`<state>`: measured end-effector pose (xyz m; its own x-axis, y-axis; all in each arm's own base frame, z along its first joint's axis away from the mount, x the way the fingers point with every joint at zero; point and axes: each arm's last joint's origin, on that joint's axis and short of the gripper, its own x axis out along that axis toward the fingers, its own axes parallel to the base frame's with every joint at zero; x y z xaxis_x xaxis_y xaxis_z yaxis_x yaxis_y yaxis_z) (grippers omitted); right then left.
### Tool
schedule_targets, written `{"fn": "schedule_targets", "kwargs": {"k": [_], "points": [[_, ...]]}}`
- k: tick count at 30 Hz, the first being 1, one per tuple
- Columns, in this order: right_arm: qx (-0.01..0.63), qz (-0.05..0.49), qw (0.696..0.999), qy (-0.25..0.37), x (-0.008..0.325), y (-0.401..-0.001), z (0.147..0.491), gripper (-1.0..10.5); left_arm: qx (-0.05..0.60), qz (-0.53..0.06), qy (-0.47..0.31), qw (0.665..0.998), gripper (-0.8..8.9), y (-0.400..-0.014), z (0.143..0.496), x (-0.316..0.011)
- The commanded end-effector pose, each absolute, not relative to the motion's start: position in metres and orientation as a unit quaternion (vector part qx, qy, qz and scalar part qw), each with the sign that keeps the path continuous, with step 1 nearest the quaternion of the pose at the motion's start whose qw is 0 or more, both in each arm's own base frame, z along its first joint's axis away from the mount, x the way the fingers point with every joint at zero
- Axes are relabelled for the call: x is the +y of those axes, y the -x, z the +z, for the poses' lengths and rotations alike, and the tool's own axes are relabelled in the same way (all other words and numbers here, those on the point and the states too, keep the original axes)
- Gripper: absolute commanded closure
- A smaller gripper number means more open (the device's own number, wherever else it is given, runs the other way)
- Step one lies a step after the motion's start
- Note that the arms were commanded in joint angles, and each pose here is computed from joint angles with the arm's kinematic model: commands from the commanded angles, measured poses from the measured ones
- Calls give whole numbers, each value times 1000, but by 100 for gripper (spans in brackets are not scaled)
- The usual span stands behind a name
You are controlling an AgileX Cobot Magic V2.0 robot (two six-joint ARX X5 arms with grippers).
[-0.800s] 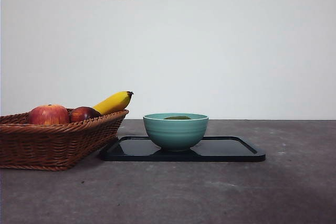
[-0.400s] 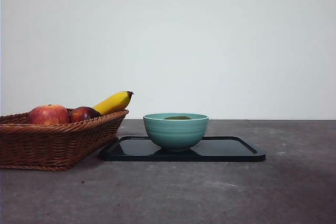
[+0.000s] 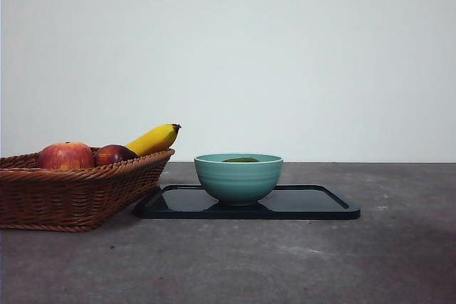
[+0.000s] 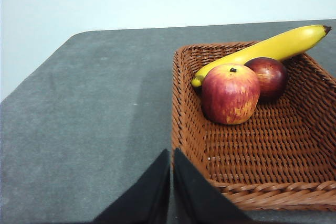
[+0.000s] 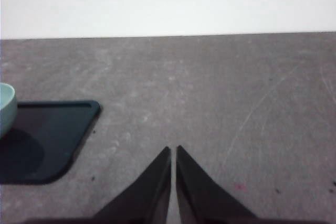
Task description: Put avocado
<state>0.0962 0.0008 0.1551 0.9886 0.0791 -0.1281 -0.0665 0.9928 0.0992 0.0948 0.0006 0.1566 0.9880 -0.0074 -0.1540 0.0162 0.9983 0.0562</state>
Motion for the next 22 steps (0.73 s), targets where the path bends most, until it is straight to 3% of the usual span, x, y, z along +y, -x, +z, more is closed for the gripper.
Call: {"fn": "schedule_targets", "kwargs": {"k": [1,22], "points": [[88,29,994,-57,0,-96,150,938,90,-3,-24,996,804,-96,149,1],[73,28,995,-64,0,-96,152,938,90,-3,-24,996,804,-96,149,1]]}}
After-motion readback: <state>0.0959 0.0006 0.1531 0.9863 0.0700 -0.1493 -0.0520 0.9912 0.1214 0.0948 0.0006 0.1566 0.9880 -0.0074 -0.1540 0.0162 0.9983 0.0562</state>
